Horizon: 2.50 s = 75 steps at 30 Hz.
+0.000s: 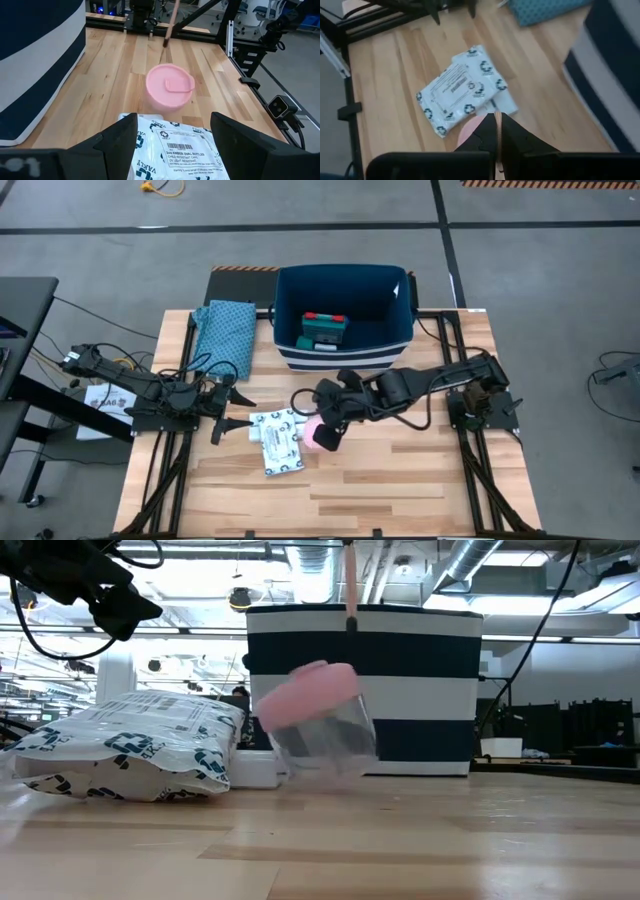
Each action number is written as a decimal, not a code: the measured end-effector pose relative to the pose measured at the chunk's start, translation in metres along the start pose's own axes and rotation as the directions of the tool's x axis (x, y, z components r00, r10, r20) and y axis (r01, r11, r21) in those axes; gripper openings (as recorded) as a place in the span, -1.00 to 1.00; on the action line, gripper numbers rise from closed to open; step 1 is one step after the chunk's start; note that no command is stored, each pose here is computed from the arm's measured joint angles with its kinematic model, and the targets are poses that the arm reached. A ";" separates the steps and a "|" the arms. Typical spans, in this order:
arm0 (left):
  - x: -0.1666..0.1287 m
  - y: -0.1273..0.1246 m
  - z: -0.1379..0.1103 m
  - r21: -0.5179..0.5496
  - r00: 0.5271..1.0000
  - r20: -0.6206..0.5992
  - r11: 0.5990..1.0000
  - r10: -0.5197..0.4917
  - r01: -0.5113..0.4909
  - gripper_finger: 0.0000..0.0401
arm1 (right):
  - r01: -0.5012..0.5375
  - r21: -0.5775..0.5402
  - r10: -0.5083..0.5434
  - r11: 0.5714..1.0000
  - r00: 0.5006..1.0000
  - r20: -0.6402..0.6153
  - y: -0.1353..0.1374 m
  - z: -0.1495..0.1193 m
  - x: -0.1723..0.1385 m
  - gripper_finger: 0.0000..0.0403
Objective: Pick & place medical supplies in basket/bin
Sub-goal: Put the pink tumbler into the blue bin
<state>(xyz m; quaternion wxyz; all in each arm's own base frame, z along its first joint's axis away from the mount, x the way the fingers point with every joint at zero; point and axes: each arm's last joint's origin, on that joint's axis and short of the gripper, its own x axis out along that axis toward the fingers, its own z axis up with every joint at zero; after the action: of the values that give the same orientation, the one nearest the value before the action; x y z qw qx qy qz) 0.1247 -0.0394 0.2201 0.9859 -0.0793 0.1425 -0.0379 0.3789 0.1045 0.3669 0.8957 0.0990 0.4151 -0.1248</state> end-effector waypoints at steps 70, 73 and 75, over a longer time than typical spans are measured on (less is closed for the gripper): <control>-0.002 0.009 0.005 -0.096 0.944 0.105 0.948 0.313 -0.304 0.20 | 0.181 -0.379 0.025 0.908 0.877 0.479 -0.289 0.080 -0.170 -1.00; -0.002 0.009 0.005 -0.108 0.936 0.110 0.940 0.335 -0.324 0.20 | 0.142 -0.379 0.003 0.915 0.934 0.357 -0.311 0.077 -0.143 -1.00; -0.002 0.009 0.005 -0.115 0.934 0.110 0.938 0.340 -0.328 0.20 | 0.110 -0.376 -0.001 0.920 0.960 0.279 -0.324 0.075 -0.124 -1.00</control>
<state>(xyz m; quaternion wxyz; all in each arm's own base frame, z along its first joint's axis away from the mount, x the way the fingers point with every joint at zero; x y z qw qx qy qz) 0.1248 -0.0292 0.2239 0.9802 -0.1030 0.0916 0.1423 0.2561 -0.2060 0.4860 0.9422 -0.1104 0.3066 -0.0784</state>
